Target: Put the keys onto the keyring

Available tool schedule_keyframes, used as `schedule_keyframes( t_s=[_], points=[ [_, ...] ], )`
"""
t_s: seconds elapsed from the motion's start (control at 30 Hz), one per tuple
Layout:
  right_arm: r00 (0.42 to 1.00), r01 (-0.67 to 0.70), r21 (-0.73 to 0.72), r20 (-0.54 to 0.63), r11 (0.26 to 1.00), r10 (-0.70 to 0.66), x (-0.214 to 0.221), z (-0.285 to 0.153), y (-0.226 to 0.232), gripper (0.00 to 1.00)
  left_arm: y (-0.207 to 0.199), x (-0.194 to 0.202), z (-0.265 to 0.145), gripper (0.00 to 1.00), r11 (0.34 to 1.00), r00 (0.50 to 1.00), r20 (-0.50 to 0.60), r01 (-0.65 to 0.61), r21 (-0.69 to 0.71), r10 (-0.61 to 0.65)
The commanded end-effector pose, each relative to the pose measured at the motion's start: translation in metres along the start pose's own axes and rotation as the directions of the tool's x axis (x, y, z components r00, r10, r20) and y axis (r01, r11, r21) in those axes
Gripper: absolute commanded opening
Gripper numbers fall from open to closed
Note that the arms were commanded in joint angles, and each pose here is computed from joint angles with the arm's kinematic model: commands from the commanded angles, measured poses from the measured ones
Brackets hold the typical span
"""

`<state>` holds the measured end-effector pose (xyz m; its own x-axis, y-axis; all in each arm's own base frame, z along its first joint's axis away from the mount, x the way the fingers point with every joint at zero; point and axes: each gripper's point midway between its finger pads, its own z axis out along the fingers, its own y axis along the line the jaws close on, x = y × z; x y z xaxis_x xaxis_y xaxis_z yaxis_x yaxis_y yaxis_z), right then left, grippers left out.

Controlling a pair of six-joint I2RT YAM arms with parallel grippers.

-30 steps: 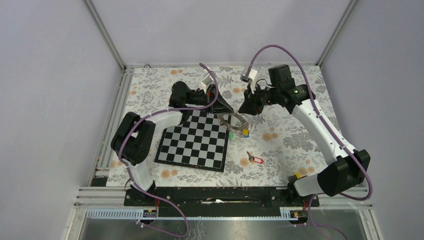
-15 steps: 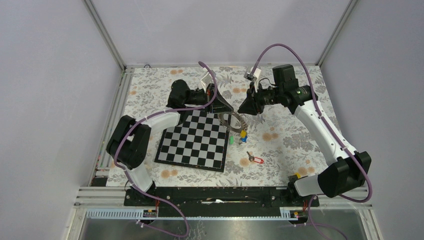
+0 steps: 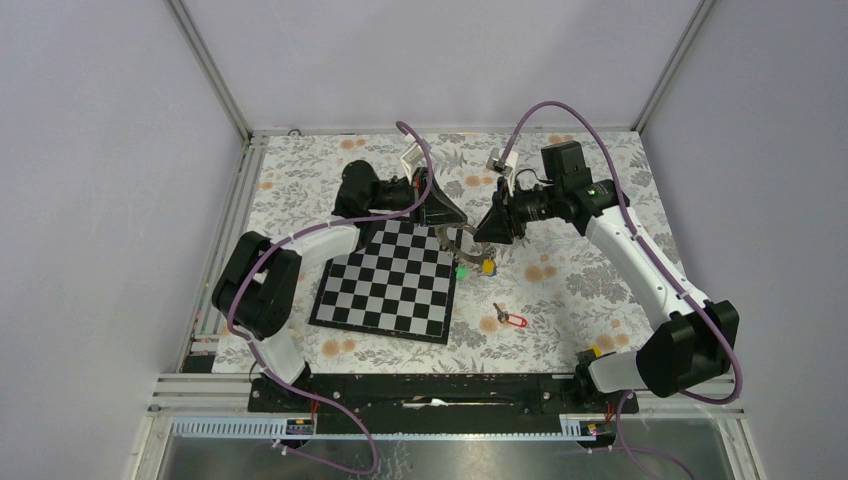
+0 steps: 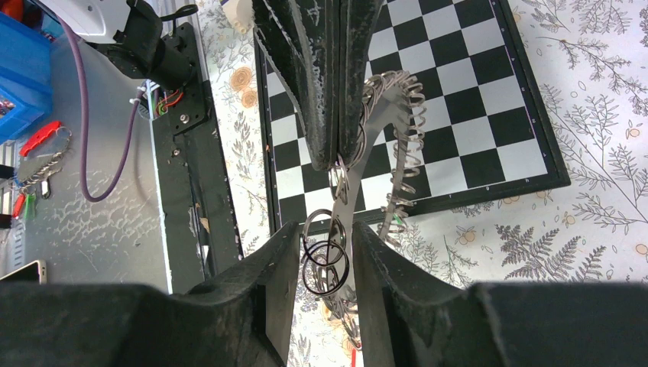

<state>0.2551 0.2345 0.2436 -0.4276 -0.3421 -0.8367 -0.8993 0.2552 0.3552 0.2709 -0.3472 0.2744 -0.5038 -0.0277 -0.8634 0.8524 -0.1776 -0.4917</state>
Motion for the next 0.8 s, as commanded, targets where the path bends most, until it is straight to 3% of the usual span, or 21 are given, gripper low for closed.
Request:
schedule_keyframes(
  t_s=[0.0,0.1,0.37,0.77],
  points=[
    [0.998,0.050,0.019,0.032,0.999,-0.051,-0.009,-0.005,0.001,0.38,-0.021,-0.028,0.001,0.00,0.993,0.991,0.059,-0.118,0.009,0.117],
    [0.998,0.052,0.019,0.027,0.998,-0.053,-0.006,-0.004,0.001,0.32,-0.021,-0.030,0.001,0.00,0.993,0.991,0.064,-0.115,0.000,0.115],
    [0.998,0.058,0.045,0.027,0.997,-0.059,-0.010,-0.005,-0.004,0.00,-0.015,-0.030,0.001,0.00,0.993,0.992,0.053,-0.112,-0.034,0.114],
    [0.997,0.077,0.108,0.012,0.991,-0.078,-0.011,-0.009,-0.012,0.00,0.006,-0.016,-0.005,0.00,0.981,0.990,-0.078,-0.131,-0.144,0.121]
  ],
)
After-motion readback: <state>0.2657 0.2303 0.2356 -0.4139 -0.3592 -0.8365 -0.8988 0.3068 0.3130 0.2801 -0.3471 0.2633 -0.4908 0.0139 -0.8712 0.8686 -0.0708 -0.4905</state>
